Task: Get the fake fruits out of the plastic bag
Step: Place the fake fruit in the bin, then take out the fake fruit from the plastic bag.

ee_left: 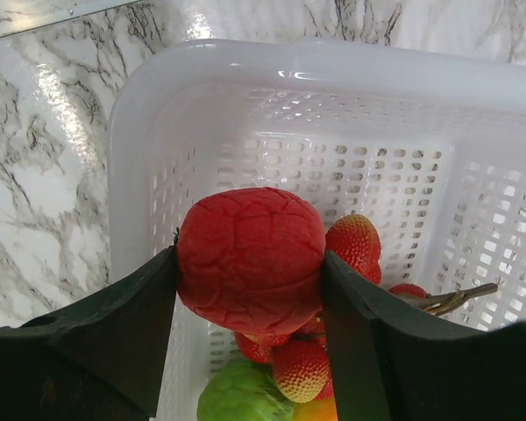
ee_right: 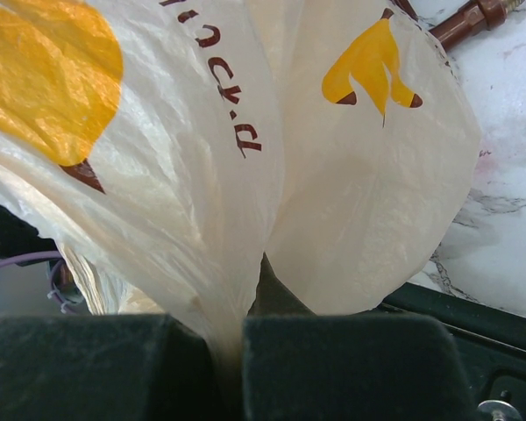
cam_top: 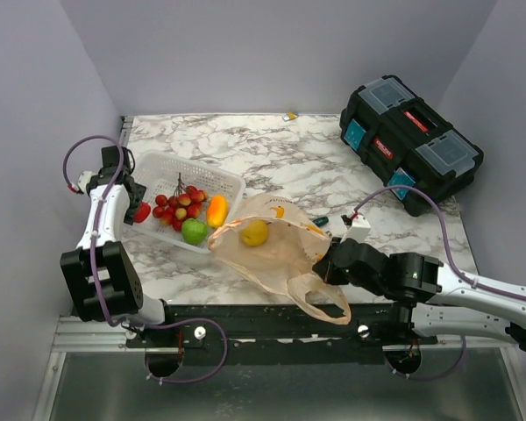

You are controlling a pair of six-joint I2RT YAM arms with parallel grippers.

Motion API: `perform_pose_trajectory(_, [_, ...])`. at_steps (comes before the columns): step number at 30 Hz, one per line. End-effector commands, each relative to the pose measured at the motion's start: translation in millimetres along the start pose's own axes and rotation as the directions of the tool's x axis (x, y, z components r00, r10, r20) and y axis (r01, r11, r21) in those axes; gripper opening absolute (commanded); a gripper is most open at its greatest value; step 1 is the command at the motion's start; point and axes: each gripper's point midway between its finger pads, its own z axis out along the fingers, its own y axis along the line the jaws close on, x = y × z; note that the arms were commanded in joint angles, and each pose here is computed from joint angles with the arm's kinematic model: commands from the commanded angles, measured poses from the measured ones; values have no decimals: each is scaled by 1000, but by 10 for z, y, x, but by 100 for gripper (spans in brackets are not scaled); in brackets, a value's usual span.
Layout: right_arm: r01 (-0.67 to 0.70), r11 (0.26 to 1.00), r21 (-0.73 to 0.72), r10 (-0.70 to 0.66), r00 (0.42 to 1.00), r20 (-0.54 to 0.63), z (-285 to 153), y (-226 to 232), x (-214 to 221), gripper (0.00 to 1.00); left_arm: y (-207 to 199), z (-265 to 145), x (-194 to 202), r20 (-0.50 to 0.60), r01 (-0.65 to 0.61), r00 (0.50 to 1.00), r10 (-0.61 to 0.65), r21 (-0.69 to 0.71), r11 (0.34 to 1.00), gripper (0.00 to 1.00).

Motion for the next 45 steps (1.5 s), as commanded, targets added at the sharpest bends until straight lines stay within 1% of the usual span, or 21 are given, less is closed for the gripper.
perform_pose_trajectory(1, [-12,1000,-18,12,1000,16,-28,75,-70,1,-58,53,61,-65,22,998,-21,12,1000,22])
perform_pose_trajectory(4, [-19,1000,-25,20,1000,21,-39,69,-76,1,-72,57,63,-68,20,998,-19,20,1000,29])
perform_pose_trajectory(5, [-21,999,-27,21,1000,22,-42,69,-79,1,-71,50,57,-66,20,998,-18,22,1000,34])
perform_pose_trajectory(8, [-21,999,-29,22,1000,22,-51,73,-82,1,-67,36,51,-62,22,998,-20,26,999,55])
perform_pose_trajectory(10, [-20,999,-27,20,1000,19,-50,71,-77,1,-78,28,52,-63,16,998,-14,34,999,73])
perform_pose_trajectory(12, [-19,999,-27,19,1000,19,-49,74,-79,1,-87,18,63,-69,13,998,-9,48,999,80])
perform_pose_trajectory(15, [-17,999,-31,18,1000,19,-52,93,-88,1,-126,-39,111,-79,-4,997,11,88,996,87])
perform_pose_trajectory(19, [-15,999,-29,15,1000,19,-45,98,-88,1,-270,-220,230,-71,-75,993,90,195,978,87])
perform_pose_trajectory(22, [-10,1000,-23,11,1000,16,-26,97,-80,1,-469,-491,304,-5,-187,980,198,310,932,84])
perform_pose_trajectory(23, [-9,1000,-21,9,1000,14,-19,100,-74,1,-562,-626,344,26,-236,970,243,360,902,85])
perform_pose_trajectory(25, [-6,1000,-18,6,1000,10,-9,109,-67,1,-778,-929,496,72,-333,936,346,501,799,85])
perform_pose_trajectory(27, [-6,1000,-14,6,1000,9,1,113,-68,1,-953,-1280,681,95,-368,909,405,639,675,84])
perform_pose_trajectory(29, [-2,1000,-12,2,1000,9,0,116,-71,1,-1032,-1668,819,106,-356,895,434,756,549,84])
perform_pose_trajectory(31, [-2,1000,-12,2,1000,9,0,115,-71,1,-1084,-2094,918,182,-360,877,444,861,359,84])
perform_pose_trajectory(33, [-4,1000,-10,4,1000,12,-3,102,-74,1,-1035,-2470,986,260,-357,870,418,918,172,84])
perform_pose_trajectory(34, [-6,1000,-10,6,1000,13,-1,97,-73,1,-981,-2684,1022,298,-350,865,403,935,60,84])
perform_pose_trajectory(36, [-6,1000,-12,6,1000,14,-1,87,-66,1,-862,-3011,1108,360,-330,853,379,933,-145,85])
perform_pose_trajectory(38, [-6,1000,-12,6,1000,15,1,82,-63,1,-728,-3309,1267,394,-271,815,426,907,-322,85])
perform_pose_trajectory(41, [-1,1000,-9,1,1000,14,7,76,-60,1,-463,-3706,1509,449,-142,757,476,823,-550,84])
perform_pose_trajectory(42, [2,1000,-9,-2,1000,15,5,75,-64,1,-358,-3830,1572,478,-111,743,468,778,-618,83])
perform_pose_trajectory(45, [4,1000,-5,-4,1000,17,4,71,-71,1,-75,-4090,1722,552,-61,709,438,668,-742,83])
